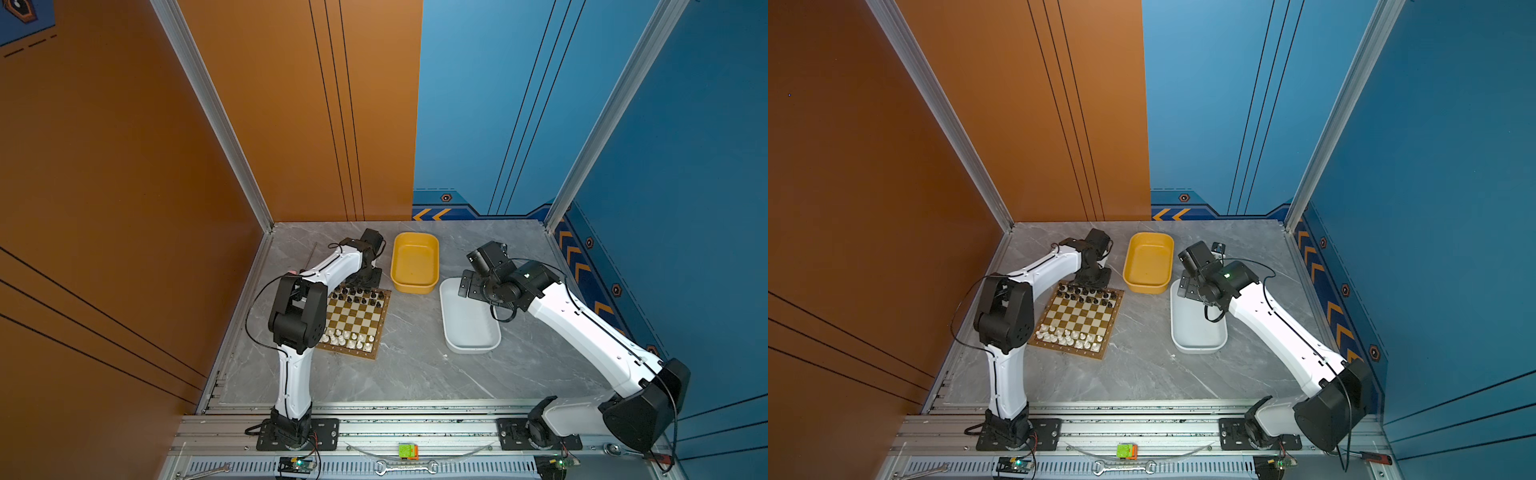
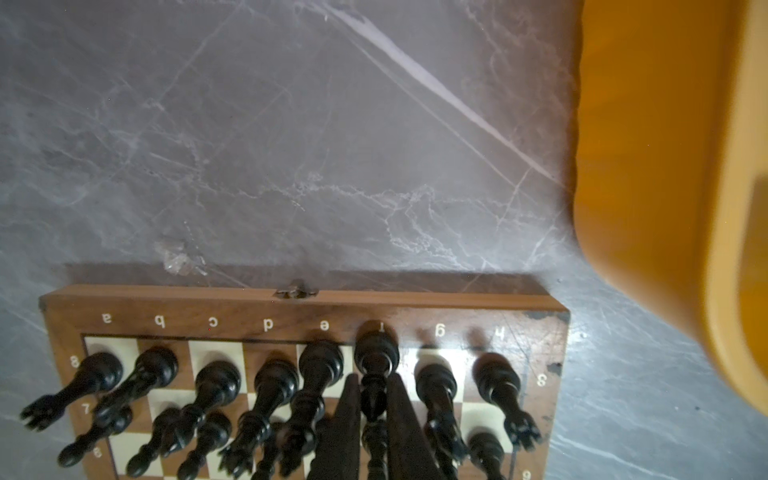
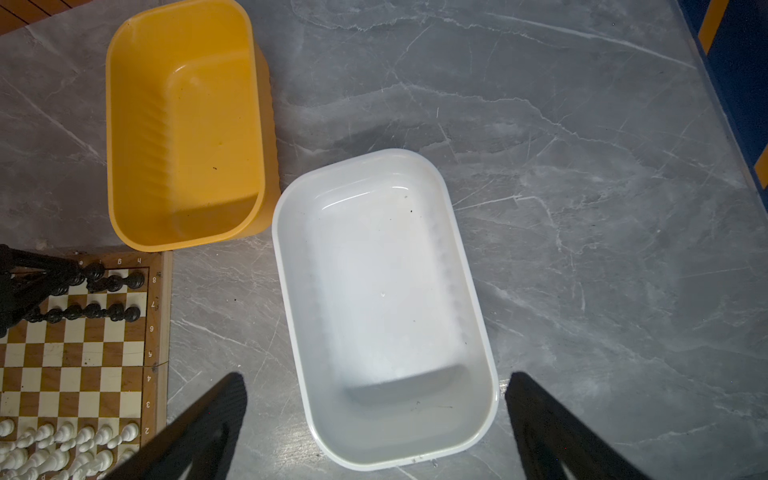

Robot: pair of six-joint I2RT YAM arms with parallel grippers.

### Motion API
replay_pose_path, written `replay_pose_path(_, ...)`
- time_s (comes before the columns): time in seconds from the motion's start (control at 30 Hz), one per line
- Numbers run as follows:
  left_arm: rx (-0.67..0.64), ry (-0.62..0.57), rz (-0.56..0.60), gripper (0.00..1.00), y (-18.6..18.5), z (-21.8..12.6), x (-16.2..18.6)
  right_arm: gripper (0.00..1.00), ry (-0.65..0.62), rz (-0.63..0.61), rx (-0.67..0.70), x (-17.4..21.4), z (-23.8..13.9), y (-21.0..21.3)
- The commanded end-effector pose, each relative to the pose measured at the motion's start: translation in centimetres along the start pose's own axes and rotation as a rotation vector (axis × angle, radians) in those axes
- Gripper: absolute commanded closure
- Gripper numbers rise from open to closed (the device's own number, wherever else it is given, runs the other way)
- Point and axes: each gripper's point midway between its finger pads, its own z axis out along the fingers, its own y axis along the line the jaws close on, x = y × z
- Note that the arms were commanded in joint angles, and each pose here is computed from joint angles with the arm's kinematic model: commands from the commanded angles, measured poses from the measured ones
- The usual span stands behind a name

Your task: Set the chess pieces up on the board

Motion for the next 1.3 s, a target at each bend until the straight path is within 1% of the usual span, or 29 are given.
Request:
replay_pose_path(0.0,0.014,0.008,0.006,0.92,-0.6,0.3,0.0,0.00,-0.022,0.010,0.027,0.0,-0.5,-0.8)
replay_pose_path(0.23,0.018,-0.013,0.007,0.95,-0.6,-0.9,0.0,0.00,-0.020,0.006,0.031,0.1,-0.3,-0.8)
replay_pose_path(0.53,0.026,0.001,0.011,1.00,-1.0,-0.9,0.8,0.00,-0.020,0.000,0.027,0.2,-0.3,-0.6)
replay_pose_path(0.9,0.017,0.007,0.020,1.00,-0.9,-1.6,1.5,0.00,-0.020,-0.001,0.025,0.6,-0.3,-0.7)
replay_pose_path(1.2,0.005,0.018,0.025,1.00,-0.7,-1.3,1.9,0.00,-0.023,-0.001,0.021,0.7,-0.3,-0.6)
replay_pose_path(1.27,0.002,0.018,0.026,0.98,-0.6,-1.2,1.9,0.00,-0.022,0.000,0.022,0.7,-0.3,-0.6)
